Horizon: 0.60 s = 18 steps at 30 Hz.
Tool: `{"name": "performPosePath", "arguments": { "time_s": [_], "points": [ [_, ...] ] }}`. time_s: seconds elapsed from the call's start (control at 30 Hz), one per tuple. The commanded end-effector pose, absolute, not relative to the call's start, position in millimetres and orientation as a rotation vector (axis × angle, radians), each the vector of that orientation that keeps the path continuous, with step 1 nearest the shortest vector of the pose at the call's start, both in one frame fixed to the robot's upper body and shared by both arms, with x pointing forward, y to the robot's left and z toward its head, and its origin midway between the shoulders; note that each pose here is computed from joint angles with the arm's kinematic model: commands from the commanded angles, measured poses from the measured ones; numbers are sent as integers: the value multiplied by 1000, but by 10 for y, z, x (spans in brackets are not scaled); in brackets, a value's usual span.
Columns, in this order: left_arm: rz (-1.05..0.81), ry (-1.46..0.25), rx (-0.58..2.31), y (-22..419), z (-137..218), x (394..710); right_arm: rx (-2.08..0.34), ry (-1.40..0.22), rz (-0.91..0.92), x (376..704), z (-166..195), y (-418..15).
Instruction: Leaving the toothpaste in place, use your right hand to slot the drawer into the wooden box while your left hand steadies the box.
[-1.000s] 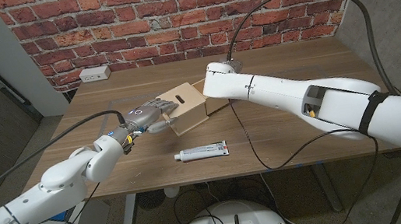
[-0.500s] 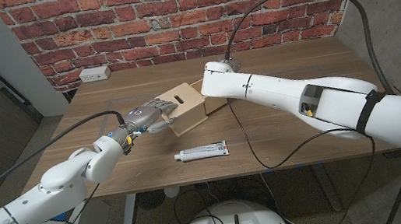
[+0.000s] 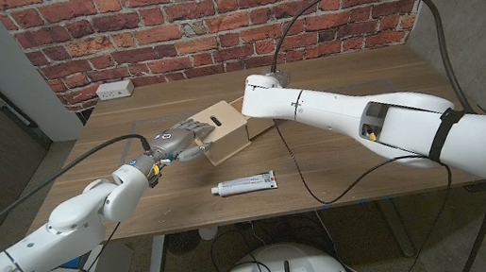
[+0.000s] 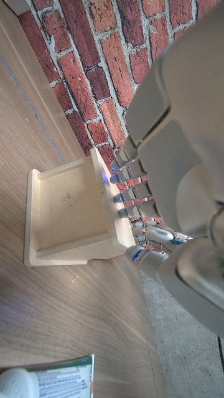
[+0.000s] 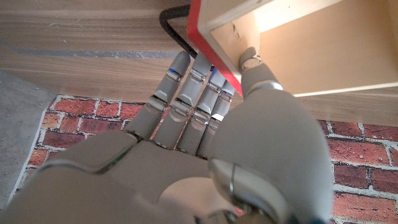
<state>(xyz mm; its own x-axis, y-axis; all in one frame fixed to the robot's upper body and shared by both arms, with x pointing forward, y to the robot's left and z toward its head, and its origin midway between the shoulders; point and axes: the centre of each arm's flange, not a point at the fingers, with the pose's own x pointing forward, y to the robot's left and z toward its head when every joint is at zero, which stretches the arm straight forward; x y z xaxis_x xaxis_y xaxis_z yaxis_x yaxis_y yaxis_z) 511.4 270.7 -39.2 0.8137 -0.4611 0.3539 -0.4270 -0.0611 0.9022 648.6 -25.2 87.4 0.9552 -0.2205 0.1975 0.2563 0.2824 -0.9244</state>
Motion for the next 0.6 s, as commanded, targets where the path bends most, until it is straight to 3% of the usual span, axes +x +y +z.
{"name": "performPosePath", "arguments": {
  "time_s": [0.03,0.6],
  "points": [
    [-35,-702,1675,2695,-410,5111,-1245,-31,-317,6518,871,-226],
    [-38,-701,1670,2682,-423,5112,-1249,-25,-323,6581,914,-214]
  ]
}}
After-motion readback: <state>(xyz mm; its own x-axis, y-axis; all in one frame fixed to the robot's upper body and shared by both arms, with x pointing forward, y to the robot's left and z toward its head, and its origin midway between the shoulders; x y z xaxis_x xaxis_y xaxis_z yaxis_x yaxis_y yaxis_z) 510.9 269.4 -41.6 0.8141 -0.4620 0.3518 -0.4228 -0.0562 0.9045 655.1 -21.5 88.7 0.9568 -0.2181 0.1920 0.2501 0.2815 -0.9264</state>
